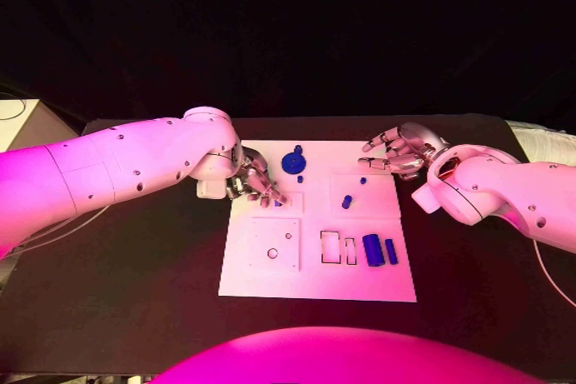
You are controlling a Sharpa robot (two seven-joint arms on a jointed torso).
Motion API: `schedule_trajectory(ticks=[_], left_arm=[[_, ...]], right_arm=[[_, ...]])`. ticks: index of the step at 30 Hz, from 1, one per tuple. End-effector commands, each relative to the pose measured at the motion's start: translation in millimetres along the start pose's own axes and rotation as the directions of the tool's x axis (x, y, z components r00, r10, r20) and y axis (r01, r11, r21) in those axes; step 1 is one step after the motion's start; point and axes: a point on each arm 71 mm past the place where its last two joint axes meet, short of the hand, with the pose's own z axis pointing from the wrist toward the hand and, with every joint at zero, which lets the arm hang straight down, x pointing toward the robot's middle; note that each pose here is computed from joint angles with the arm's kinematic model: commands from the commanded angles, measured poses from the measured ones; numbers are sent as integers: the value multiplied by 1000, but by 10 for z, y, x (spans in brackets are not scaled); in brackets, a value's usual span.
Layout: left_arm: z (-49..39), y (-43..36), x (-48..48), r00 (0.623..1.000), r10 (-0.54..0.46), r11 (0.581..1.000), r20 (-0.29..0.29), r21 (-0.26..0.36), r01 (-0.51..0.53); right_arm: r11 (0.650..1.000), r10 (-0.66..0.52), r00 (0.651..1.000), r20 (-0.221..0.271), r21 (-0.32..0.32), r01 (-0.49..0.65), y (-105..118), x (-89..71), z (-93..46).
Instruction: Assemble the parts on the task board
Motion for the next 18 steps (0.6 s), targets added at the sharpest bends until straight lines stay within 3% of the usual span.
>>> schedule_trajectory(ticks=[1,9,18], left_arm=[[-16,-28,3,996,-78,996,41,42,76],[-91,-20,8,980,-161,985,121,90,150],[-156,7,29,969,-158,985,192,101,141]], right_arm=[[1000,-6,1000,-7,-12,6,7,7,-1],[1000,-6,1000,-7,-12,6,5,8,-3],[1000,-5,1000,-7,-11,5,-1,6,-7]])
